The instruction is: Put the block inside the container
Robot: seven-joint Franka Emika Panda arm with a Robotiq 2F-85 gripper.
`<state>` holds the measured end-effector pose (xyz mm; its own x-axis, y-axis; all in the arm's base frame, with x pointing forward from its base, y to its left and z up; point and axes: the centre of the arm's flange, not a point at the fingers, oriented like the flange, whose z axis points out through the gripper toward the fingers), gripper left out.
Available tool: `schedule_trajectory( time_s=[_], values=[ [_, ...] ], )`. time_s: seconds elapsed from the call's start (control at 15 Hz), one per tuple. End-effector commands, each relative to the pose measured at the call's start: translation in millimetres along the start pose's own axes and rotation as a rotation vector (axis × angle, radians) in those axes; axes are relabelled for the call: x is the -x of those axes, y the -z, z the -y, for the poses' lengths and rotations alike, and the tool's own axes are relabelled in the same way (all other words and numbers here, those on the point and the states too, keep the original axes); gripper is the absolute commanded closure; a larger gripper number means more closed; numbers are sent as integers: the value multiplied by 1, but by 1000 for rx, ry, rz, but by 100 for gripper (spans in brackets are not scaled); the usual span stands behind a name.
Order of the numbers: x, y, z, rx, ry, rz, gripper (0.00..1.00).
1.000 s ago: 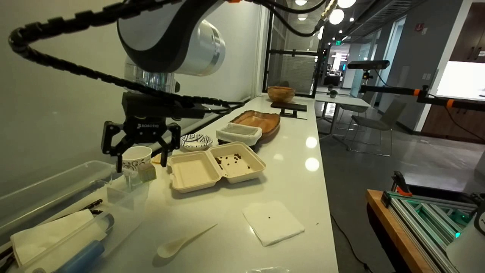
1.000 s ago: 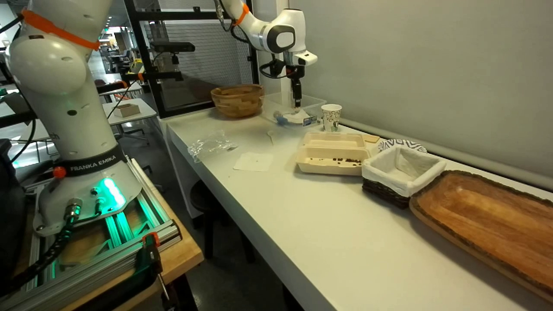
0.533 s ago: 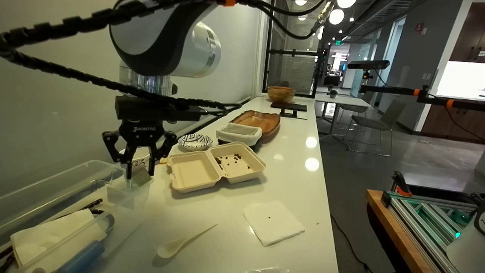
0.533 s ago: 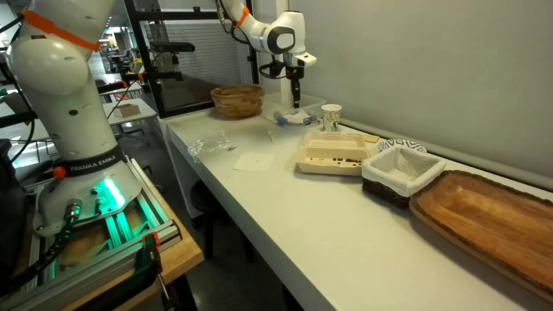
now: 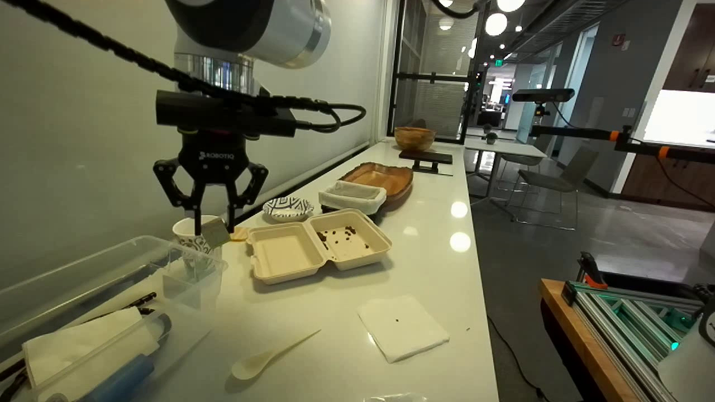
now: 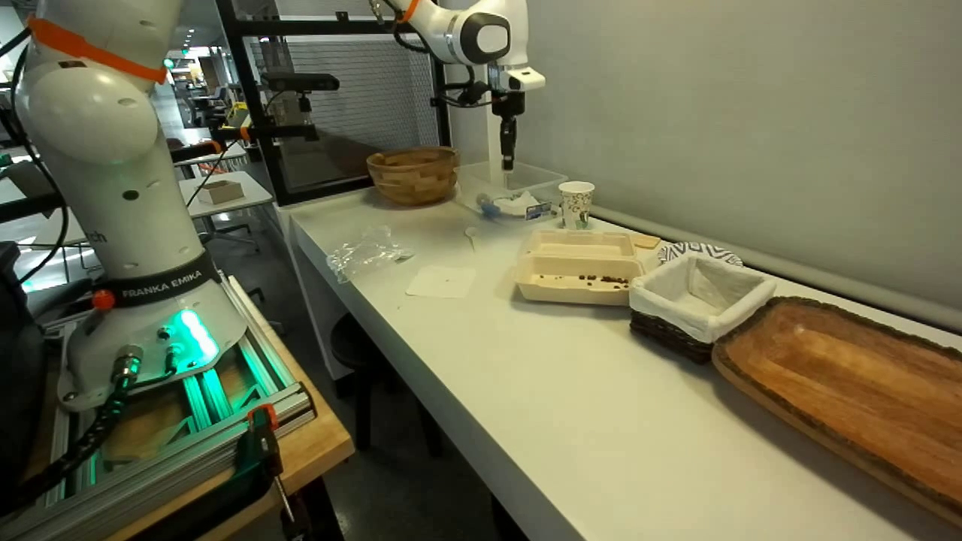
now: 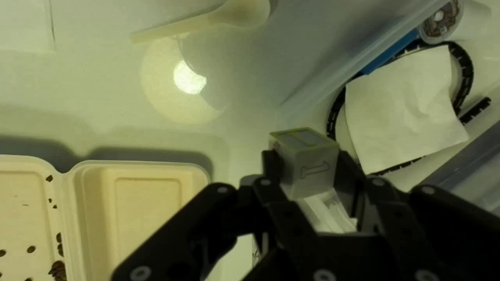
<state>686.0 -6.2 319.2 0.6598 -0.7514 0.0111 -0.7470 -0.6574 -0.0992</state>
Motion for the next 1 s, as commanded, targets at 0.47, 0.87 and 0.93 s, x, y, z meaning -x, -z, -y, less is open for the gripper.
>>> schedule_trajectory(
  time_s=[0.47, 0.87, 0.93],
  values=[
    [-73, 27, -89, -22, -408, -124, 85],
    [-113, -7, -150, -5, -626, -141, 85],
    [-117, -13, -157, -1, -647, -144, 85]
  ],
)
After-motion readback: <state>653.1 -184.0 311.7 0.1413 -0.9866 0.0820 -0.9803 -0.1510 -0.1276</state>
